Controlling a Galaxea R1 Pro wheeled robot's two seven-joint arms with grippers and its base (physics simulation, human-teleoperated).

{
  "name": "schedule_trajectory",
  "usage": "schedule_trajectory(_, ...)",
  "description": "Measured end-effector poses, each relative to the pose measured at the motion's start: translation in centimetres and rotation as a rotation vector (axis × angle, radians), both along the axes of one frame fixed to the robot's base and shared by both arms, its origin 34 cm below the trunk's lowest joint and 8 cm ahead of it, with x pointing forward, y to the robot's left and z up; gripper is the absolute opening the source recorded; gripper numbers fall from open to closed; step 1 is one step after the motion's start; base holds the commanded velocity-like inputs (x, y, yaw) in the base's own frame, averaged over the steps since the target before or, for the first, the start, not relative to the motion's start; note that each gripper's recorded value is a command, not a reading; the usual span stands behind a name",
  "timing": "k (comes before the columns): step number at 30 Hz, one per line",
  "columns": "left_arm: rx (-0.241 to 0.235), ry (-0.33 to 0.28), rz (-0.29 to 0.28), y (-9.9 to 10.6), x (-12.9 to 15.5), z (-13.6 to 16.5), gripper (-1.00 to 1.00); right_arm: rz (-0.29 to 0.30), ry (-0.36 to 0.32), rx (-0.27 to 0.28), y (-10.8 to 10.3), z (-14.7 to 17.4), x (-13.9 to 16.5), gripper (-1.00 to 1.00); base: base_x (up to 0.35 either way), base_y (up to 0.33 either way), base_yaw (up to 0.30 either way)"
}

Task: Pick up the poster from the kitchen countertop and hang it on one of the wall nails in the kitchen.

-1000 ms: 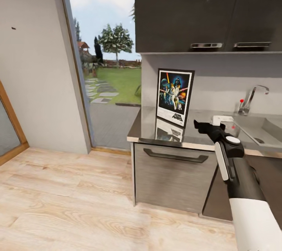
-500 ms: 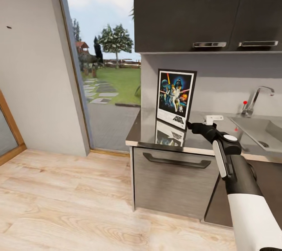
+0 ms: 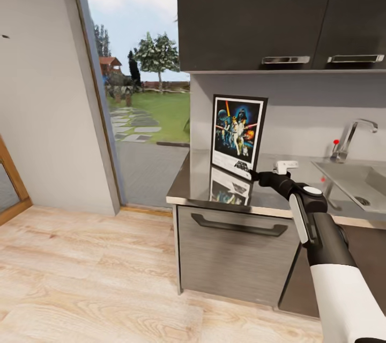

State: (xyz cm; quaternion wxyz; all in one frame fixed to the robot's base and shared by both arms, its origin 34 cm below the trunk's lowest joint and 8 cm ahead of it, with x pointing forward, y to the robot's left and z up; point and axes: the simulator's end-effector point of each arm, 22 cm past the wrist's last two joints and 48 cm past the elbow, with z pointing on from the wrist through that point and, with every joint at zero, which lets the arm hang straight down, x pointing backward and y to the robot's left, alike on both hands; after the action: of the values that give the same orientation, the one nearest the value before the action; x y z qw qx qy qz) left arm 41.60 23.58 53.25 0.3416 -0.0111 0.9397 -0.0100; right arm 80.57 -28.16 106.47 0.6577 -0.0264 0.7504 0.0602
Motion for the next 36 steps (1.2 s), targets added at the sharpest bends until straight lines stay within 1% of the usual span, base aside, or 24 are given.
schedule_trajectory(13,0.001,0.0,0.0,0.08,0.0,-0.01,1.0,0.008,0.003,0.004,0.3,-0.21,-0.01,1.0,0.093,-0.08,0.0)
schedule_trajectory(28,0.002,0.001,0.0,0.13,-0.01,-0.02,1.0,0.01,0.003,0.004,0.37,-0.24,-0.01,1.0,0.081,0.004,0.0)
schedule_trajectory(36,0.011,0.0,0.0,0.71,-0.01,-0.02,1.0,0.012,0.003,0.004,0.42,-0.27,-0.05,1.0,0.155,-0.05,0.0)
